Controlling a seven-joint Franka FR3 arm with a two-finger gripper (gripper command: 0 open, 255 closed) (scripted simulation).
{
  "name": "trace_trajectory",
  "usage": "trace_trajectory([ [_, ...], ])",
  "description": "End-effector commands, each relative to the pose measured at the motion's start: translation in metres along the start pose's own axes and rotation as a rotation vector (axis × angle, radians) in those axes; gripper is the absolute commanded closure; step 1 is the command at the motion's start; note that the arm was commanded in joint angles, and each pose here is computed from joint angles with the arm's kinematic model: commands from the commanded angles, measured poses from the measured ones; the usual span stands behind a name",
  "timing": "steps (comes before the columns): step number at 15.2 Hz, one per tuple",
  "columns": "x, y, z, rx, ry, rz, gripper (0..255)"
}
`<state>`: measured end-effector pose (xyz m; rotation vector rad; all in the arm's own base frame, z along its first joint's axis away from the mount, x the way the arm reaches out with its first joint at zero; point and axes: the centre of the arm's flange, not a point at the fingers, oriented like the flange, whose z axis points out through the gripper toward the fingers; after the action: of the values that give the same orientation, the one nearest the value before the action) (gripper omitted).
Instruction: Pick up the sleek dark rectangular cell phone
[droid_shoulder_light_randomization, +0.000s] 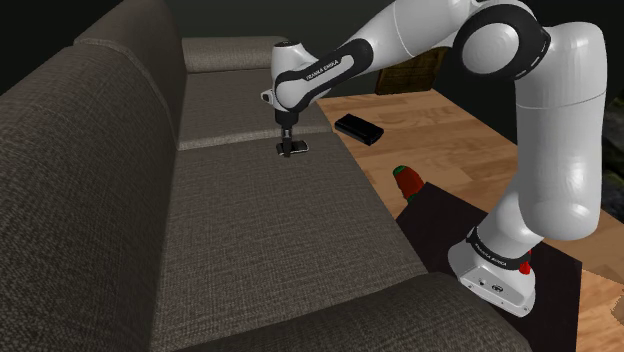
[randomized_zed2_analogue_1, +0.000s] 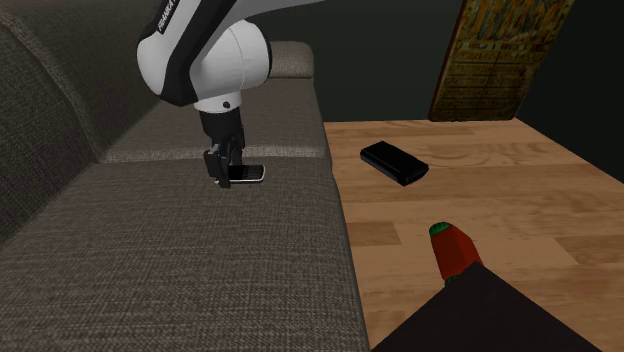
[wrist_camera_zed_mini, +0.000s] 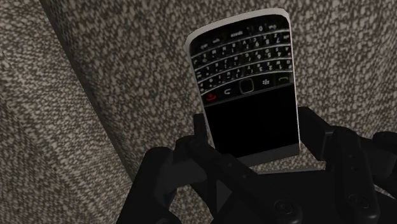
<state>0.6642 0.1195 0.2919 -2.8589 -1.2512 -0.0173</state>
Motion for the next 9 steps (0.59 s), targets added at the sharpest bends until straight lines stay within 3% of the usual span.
trace_trajectory([
  [1, 0.000, 0.000, 0.001, 0.001, -0.001, 0.000, 255],
  [9, 0.000, -0.001, -0.010, 0.001, -0.001, 0.000, 255],
])
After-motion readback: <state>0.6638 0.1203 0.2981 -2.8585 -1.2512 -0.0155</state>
